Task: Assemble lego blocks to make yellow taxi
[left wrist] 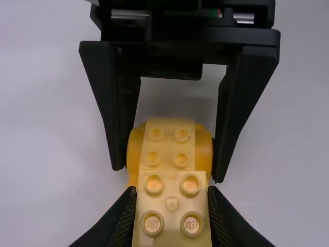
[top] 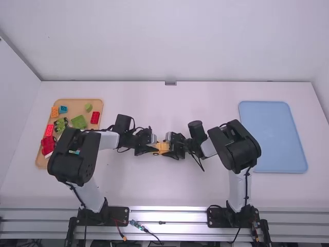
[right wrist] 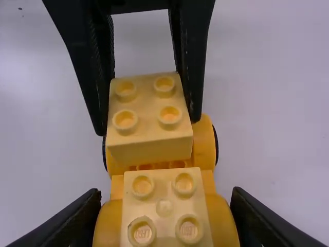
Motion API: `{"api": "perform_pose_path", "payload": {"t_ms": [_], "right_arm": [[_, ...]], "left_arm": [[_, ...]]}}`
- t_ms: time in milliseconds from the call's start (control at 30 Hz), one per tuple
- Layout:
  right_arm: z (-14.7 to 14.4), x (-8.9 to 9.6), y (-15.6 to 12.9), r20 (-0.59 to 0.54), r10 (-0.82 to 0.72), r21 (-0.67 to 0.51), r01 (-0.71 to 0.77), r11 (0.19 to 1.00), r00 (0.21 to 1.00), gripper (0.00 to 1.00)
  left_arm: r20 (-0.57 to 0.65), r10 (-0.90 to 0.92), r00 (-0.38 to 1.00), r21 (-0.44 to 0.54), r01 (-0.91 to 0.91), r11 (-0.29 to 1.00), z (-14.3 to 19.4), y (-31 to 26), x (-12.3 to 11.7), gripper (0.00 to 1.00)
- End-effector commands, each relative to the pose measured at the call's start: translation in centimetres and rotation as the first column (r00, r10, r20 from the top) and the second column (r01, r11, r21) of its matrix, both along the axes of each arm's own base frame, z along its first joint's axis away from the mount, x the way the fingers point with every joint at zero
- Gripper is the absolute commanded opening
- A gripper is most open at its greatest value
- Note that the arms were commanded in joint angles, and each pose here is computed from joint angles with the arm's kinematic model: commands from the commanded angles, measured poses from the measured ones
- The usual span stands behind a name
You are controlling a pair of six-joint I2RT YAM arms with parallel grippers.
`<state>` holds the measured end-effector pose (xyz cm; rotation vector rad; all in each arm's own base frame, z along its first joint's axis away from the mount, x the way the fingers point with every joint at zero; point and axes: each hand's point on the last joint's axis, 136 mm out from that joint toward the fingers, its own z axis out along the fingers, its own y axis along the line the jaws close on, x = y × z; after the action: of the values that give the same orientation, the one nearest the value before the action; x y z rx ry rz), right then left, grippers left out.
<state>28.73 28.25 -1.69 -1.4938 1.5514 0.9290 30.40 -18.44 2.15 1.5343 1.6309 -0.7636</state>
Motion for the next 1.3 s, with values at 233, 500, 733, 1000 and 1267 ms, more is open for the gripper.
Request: {"api": "perform_pose_path", "payload": {"t_ms": [233,500,733,1000,1267], "right_arm": [[-1.03,-0.32,-0.24,-0.026,-0.009,-0.024,0.009,1.0,1.0,0.65],[-0.81,-0.97,-0.09,-0.017,0.032,-0.005,-0.032,0.999,0.999,0.64],[-0.71,-1.04,-0.05,-0.02,0.036,0.001,-0.036,0.999,0.999,0.65],[-0.63,-0.96,0.0,-0.017,0.035,0.004,-0.035,0.999,0.999,0.65],[-0.62,-0.94,0.0,-0.016,0.035,0.004,-0.035,0.999,0.999,0.65]], "left_arm": [[0.025,-0.045,0.999,-0.023,0.045,0.999,0.0,-0.35,-0.26,0.02],[0.036,-0.043,0.998,-0.021,0.044,0.999,0.1,-0.35,0.01,0.02],[0.027,-0.041,0.999,-0.026,0.042,0.999,0.04,-0.39,-0.05,0.02],[0.018,-0.041,0.999,-0.025,0.041,0.999,-0.43,-0.3,-0.66,0.01],[0.001,-0.036,0.999,-0.04,0.036,0.999,-0.38,-0.39,-0.91,0.02]]}}
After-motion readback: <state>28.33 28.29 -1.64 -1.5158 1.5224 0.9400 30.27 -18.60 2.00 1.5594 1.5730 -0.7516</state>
